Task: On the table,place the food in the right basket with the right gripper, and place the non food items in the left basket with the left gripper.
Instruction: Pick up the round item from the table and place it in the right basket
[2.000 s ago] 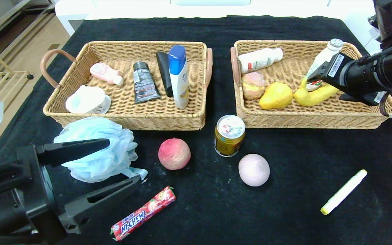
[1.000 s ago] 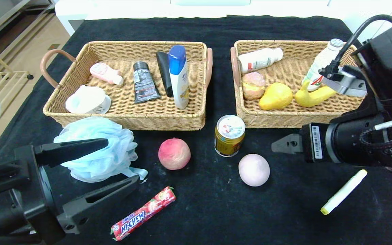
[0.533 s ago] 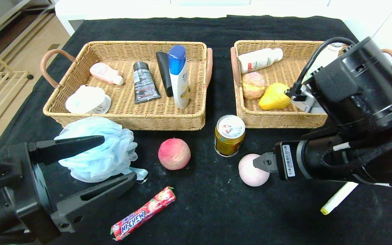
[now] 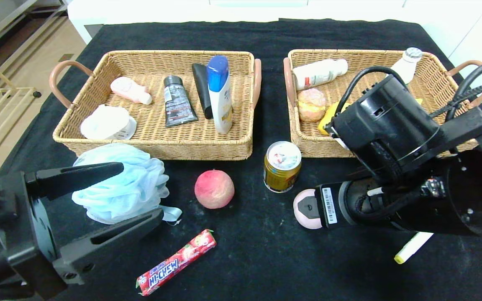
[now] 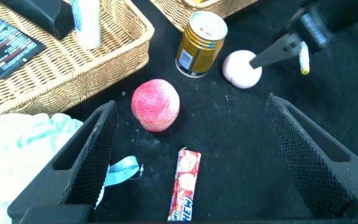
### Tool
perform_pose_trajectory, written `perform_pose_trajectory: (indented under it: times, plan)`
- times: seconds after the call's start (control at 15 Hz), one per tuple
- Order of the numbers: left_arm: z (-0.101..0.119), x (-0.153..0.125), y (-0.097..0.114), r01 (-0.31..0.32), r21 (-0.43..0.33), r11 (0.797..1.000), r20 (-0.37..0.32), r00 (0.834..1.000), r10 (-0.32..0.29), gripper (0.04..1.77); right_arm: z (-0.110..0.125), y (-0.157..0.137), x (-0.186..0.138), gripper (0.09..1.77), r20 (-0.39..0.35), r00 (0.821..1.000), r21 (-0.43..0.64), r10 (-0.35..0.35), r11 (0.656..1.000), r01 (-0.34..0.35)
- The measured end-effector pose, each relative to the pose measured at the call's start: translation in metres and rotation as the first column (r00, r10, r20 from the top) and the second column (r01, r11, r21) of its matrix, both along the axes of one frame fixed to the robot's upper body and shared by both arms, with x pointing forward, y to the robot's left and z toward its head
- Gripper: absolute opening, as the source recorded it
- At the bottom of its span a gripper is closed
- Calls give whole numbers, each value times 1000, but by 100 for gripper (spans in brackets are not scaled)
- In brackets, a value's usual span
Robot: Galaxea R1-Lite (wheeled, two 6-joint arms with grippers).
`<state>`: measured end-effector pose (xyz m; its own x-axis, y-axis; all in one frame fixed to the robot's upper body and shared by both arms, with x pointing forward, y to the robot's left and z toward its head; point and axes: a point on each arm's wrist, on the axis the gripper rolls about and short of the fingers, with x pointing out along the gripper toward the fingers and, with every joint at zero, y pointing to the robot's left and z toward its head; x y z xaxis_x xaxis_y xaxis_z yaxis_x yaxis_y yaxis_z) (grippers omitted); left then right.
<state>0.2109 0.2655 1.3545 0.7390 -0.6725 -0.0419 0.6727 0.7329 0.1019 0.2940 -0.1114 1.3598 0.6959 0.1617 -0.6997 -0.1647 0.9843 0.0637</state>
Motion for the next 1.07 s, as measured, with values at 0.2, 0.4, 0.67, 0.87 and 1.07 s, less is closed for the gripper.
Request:
perform_pose_trajectory:
  times: [0.2, 0.4, 0.67, 0.87, 1.07]
  plan:
    - [-1, 1, 0, -2, 2, 1000, -5, 1000, 2, 172, -8, 6, 6, 170, -4, 1000, -20, -18, 1000, 18]
    - [0, 1, 1, -7, 0, 1000, -2, 1000, 7, 172, -13, 12, 11, 170, -2, 1000, -16, -24, 1000, 24]
    - [0, 1, 1, -11, 0, 1000, -1, 1000, 11, 172, -19, 18, 18, 170, 27, 998, -27, -51, 998, 51]
    - [0, 1, 2, -11, 0, 1000, -2, 1000, 11, 172, -22, 19, 21, 171, 23, 998, -33, -54, 998, 55]
    - [-1, 1, 2, -11, 0, 1000, -3, 1000, 11, 172, -26, 22, 24, 171, 24, 998, -36, -61, 997, 62]
